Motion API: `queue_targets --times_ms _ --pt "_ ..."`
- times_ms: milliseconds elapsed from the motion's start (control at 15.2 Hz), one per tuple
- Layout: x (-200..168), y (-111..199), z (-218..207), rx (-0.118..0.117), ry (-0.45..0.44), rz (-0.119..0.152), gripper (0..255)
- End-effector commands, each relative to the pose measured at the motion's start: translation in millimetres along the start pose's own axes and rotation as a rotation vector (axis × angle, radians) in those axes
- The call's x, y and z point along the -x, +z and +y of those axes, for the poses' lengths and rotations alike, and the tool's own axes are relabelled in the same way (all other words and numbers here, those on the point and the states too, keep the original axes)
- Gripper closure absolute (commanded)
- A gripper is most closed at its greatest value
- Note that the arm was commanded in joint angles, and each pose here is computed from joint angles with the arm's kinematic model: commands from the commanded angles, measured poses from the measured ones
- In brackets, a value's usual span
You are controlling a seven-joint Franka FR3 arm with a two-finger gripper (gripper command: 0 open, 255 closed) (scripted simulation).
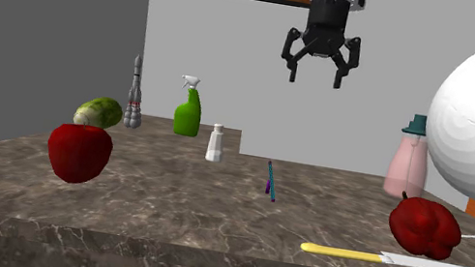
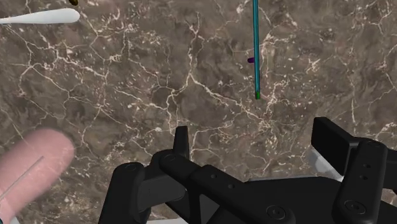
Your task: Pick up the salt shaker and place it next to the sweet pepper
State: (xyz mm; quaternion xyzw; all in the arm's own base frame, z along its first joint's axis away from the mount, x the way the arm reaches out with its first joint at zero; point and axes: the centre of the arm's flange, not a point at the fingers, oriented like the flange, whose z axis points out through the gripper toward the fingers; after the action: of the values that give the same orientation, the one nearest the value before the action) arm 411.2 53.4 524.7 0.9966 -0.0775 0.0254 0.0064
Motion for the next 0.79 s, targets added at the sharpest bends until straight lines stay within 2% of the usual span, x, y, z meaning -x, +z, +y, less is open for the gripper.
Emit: queue_targets --times_ms 0,726 --pt "-18.3 9.6 -20.5 -0.002 0.001 -0.002 0" --pt "-117.4 64.3 -112.6 -0.011 0.004 -0.017 0"
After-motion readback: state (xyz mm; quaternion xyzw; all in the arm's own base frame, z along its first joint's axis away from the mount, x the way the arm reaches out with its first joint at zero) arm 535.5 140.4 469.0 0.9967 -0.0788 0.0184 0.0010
